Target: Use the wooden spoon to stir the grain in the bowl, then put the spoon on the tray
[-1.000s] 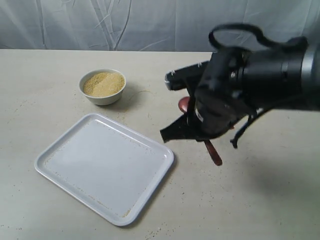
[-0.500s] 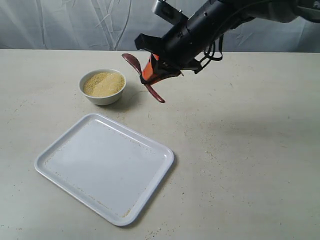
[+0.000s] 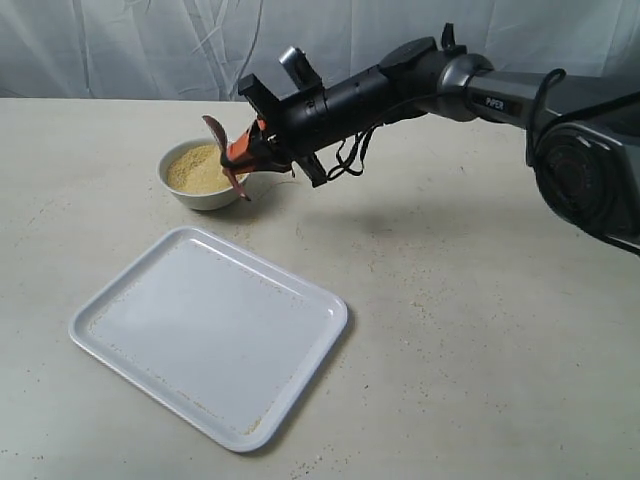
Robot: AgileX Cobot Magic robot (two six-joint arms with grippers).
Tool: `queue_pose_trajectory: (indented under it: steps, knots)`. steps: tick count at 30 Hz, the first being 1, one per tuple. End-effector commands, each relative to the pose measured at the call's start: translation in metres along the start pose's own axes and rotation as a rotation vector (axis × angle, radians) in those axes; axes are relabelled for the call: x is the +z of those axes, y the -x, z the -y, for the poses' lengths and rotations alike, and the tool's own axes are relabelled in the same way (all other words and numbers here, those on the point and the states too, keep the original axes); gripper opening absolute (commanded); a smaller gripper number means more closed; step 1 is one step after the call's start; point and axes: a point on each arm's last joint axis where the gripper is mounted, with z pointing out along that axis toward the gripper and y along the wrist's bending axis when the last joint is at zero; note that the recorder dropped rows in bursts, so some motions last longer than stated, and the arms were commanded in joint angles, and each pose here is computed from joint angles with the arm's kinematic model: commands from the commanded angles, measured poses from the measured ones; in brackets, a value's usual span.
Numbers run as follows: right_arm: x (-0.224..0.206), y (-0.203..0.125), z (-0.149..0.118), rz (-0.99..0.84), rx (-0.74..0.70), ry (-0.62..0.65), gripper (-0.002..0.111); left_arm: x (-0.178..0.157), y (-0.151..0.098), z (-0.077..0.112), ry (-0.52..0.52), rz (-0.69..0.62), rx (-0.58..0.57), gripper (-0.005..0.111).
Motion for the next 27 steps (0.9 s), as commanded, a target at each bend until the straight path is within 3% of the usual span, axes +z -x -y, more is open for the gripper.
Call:
queue_pose_trajectory:
  steps: [1, 8, 19, 27]
  knots:
    - [0.003, 0.005, 0.002, 0.045, 0.004, 0.014, 0.003, 0.0, 0.0, 0.0, -0.006, 0.007, 0.0, 0.0]
    - [0.018, 0.007, -0.002, 0.124, -0.007, -0.033, 0.032, 0.0, 0.0, 0.0, -0.006, 0.007, 0.0, 0.0]
    - [0.022, 0.007, -0.006, 0.158, -0.001, -0.052, 0.032, 0.0, 0.0, 0.0, -0.006, 0.007, 0.0, 0.0]
    - [0.004, 0.008, -0.019, 0.159, -0.086, -0.198, 0.032, 0.0, 0.0, 0.0, -0.006, 0.007, 0.0, 0.0]
